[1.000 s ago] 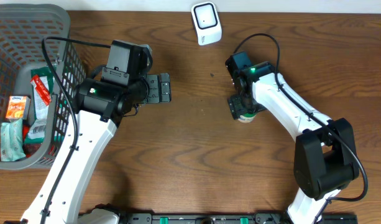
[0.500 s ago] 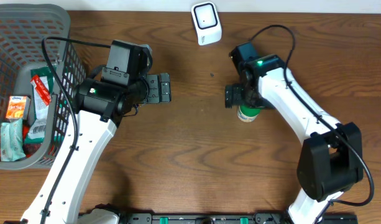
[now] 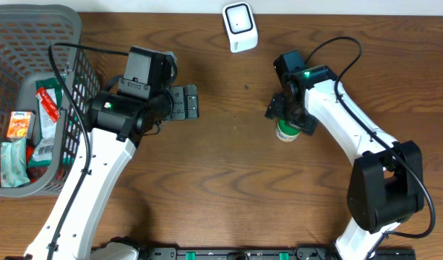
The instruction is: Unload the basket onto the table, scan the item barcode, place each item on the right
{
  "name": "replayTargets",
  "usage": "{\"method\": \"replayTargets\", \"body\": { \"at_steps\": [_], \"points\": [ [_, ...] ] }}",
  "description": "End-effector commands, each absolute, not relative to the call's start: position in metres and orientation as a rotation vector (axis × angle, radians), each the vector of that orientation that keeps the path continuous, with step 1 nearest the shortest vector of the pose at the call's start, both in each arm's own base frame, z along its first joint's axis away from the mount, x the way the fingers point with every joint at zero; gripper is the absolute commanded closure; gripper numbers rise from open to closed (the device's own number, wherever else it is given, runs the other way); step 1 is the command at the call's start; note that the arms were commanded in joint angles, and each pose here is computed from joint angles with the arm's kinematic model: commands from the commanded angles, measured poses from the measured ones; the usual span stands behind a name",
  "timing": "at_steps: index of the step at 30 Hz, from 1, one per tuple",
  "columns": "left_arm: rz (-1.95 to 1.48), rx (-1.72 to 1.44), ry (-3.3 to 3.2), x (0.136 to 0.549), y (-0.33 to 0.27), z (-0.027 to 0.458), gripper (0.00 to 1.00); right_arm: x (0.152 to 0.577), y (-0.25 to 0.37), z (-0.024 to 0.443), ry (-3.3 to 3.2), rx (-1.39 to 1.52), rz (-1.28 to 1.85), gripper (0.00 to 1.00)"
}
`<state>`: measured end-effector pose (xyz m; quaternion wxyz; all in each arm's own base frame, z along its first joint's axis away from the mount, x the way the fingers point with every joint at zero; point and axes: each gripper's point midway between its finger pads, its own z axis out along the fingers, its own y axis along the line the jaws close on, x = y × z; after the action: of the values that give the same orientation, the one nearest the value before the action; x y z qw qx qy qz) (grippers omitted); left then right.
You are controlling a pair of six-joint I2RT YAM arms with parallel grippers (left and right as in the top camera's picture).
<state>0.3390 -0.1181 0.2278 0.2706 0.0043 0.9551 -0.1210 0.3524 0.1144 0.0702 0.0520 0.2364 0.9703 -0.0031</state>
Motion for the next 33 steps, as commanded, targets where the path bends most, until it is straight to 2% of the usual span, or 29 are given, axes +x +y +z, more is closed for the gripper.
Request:
{"method": "replayTargets", "body": {
  "at_steps": [1, 6, 13, 20, 24, 30, 33],
  "points": [
    [-0.323, 0.003, 2.553, 0.3399, -0.1157, 0.2355, 0.04, 0.35, 0.1106, 0.0755, 2.917, 0.748, -0.054, 0.23],
    [-0.323, 0.003, 2.553, 0.3399, -0.1157, 0.2355, 0.04, 0.348, 0.1136, 0.0754, 2.926, 0.725, -0.057, 0.25],
    [-0.323, 0.003, 2.553, 0.3399, -0.1157, 0.2355, 0.04, 0.3474, 0.1152, 0.0754, 2.972, 0.522, -0.068, 0.38],
    [-0.323, 0.003, 2.553, 0.3399, -0.1157, 0.2355, 0.04, 0.3439, 0.1144, 0.0751, 3.014, 0.349, -0.086, 0.37],
    [-0.323, 0.003, 2.553, 0.3399, -0.1157, 0.2355, 0.04, 0.344, 0.1144, 0.0752, 3.037, 0.076, -0.1, 0.41],
    [-0.323, 0.003, 2.553, 0.3399, -0.1157, 0.2355, 0.04, 0.3459, 0.1152, 0.0755, 3.015, -0.401, -0.12, 0.39],
    [-0.323, 0.003, 2.553, 0.3399, -0.1157, 0.2355, 0.04, 0.3428, 0.114, 0.0752, 2.972, -0.743, -0.14, 0.32]
  ]
}}
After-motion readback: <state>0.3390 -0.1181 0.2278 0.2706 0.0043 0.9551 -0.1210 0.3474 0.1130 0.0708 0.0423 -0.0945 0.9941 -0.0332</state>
